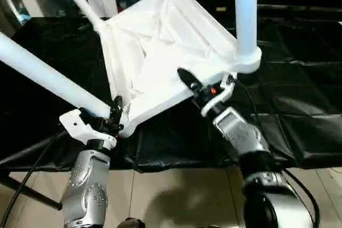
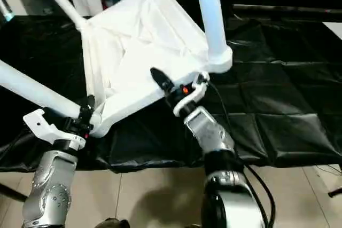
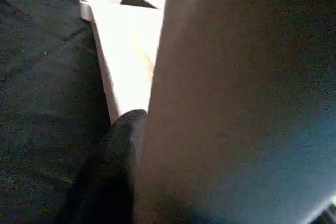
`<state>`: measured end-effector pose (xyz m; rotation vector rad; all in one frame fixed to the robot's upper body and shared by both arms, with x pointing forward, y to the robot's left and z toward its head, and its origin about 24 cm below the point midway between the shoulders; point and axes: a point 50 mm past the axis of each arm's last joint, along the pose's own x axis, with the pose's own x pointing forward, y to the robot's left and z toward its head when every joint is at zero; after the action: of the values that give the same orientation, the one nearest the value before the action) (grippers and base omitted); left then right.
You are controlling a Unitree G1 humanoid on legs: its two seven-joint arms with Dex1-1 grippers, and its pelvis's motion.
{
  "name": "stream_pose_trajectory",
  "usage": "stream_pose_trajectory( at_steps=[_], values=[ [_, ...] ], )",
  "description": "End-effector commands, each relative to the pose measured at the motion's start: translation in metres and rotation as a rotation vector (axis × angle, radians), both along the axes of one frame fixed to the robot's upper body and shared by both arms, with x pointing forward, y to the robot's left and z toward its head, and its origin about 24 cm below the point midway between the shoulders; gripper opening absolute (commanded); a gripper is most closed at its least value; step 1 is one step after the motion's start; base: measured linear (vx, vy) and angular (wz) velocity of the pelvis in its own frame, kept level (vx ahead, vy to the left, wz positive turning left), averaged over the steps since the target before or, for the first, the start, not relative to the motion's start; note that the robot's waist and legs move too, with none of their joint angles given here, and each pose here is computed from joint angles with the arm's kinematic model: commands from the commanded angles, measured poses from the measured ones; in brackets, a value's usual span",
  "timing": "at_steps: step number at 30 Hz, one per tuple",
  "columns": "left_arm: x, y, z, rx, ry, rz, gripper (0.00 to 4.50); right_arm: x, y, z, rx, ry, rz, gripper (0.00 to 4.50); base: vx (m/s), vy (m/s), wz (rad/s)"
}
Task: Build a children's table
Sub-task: Flip table
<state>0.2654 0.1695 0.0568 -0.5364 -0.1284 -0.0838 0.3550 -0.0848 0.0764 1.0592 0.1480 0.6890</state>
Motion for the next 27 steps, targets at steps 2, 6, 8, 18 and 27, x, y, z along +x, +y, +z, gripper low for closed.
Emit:
stream_pose_trajectory(
  at_steps=[2, 6, 8, 18, 27],
  values=[
    [0.003, -0.019, 0.022, -0.038, -0.124, -0.092, 2.22, 0.004, 0.001, 0.004, 0.030, 0.013, -0.007, 4.50, 0.000, 0.000, 0.00],
    [0.002, -0.021, 0.023, -0.023, -0.132, -0.104, 2.22, 0.006, 0.002, -0.001, 0.031, 0.044, -0.001, 4.12, 0.000, 0.000, 0.00],
    [0.002, -0.021, 0.023, -0.022, -0.134, -0.105, 2.22, 0.007, 0.001, -0.003, 0.031, 0.053, -0.005, 3.98, 0.000, 0.000, 0.00],
    [0.002, -0.021, 0.023, -0.007, -0.140, -0.100, 2.22, 0.011, -0.007, -0.005, 0.019, 0.060, -0.038, 3.13, 0.000, 0.000, 0.00],
    [0.002, -0.019, 0.020, -0.006, -0.127, -0.086, 2.78, 0.014, -0.011, -0.005, 0.003, 0.057, -0.072, 2.36, 0.000, 0.000, 0.00]
  ],
)
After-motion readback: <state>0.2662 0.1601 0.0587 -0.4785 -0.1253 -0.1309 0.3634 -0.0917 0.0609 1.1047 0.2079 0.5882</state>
